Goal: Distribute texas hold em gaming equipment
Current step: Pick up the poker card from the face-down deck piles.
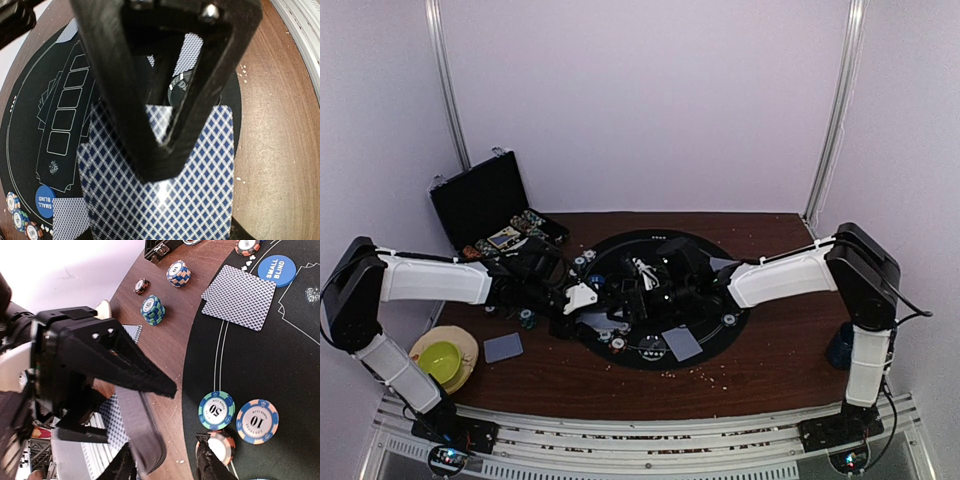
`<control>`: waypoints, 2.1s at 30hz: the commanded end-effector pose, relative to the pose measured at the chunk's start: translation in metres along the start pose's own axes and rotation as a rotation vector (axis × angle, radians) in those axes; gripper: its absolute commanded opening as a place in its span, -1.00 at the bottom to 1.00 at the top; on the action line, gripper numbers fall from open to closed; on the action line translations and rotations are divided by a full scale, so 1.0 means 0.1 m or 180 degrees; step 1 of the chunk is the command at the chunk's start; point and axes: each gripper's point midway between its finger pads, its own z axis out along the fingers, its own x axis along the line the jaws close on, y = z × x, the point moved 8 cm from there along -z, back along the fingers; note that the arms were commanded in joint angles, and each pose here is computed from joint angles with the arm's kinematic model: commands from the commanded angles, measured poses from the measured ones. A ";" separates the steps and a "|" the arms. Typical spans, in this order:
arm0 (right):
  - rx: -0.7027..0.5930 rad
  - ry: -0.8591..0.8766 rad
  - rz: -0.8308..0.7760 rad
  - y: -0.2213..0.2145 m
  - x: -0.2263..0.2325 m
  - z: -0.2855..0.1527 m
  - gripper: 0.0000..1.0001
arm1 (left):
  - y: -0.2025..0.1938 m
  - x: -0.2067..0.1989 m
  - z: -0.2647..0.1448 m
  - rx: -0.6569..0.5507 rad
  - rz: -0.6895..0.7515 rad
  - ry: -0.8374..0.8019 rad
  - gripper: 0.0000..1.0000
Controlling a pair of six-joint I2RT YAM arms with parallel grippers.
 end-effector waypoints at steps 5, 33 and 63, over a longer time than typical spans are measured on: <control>-0.0126 0.0112 -0.0068 0.07 0.20 -0.27 -0.34 | 0.04 0.02 0.01 -0.0086 0.0030 0.0012 0.03; -0.0166 0.0084 -0.0011 0.00 0.09 -0.48 -1.00 | 0.01 0.03 0.04 -0.0041 0.0014 0.0013 0.03; 0.0042 0.0333 0.0216 0.05 0.02 0.15 0.14 | 0.00 0.03 0.05 -0.0041 0.0007 -0.0001 0.03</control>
